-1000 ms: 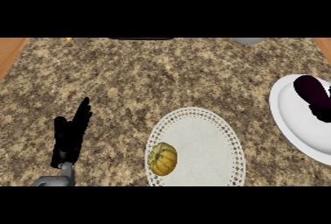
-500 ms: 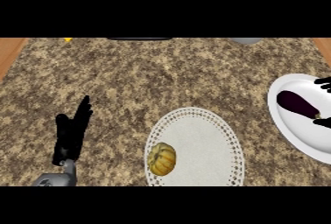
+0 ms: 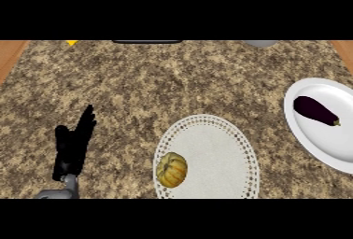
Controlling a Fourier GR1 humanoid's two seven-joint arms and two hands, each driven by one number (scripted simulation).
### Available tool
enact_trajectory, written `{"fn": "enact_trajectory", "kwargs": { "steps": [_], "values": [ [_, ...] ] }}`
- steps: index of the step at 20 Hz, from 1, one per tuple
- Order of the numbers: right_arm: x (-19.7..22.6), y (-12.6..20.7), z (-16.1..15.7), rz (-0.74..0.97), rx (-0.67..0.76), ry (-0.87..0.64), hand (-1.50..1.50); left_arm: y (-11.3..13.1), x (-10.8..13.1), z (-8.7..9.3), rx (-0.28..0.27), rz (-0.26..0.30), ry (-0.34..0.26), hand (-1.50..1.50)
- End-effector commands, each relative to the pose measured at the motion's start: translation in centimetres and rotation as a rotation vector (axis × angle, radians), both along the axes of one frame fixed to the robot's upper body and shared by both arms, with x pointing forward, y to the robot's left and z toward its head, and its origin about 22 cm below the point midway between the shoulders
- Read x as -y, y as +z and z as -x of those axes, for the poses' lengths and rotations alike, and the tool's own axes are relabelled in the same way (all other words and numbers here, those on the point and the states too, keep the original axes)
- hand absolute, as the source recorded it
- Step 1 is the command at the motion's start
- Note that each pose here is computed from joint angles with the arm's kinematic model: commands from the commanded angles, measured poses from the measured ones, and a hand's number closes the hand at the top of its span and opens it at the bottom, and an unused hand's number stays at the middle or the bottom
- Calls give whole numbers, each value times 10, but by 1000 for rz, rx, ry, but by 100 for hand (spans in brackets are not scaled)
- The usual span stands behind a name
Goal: Pick the eggplant from the placemat and place it in the plate
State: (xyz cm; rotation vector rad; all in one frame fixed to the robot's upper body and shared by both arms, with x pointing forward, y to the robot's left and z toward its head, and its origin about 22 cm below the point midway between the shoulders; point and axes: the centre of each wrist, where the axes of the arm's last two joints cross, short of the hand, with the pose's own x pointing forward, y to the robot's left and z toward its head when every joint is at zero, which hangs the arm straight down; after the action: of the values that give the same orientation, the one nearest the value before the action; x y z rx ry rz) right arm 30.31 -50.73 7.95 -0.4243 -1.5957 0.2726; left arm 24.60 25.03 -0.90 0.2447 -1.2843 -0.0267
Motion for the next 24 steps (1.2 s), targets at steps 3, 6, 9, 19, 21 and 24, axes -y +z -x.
{"fn": "enact_trajectory", "kwargs": {
  "steps": [3, 6, 9, 19, 21, 24],
  "values": [
    [24, -7, 15, -156, 43, 26, -150, 0, -6, 8, 2, 5, -18, 0],
    [36, -6, 27, -153, 51, 51, -150, 0, 5, -5, 12, -17, -13, 0],
    [37, -30, 45, -152, 82, 82, -150, -2, -3, -2, 8, -1, -5, 0],
    [29, -29, 30, -81, 55, 18, -150, 5, -7, 8, -7, -5, -19, 0],
    [22, -56, 45, -61, 28, 10, -150, -1, -17, -8, -7, 0, -4, 0],
    [10, -55, 22, -41, 31, -22, -150, -12, 12, -1, 22, -1, -3, 0]
  ]
}}
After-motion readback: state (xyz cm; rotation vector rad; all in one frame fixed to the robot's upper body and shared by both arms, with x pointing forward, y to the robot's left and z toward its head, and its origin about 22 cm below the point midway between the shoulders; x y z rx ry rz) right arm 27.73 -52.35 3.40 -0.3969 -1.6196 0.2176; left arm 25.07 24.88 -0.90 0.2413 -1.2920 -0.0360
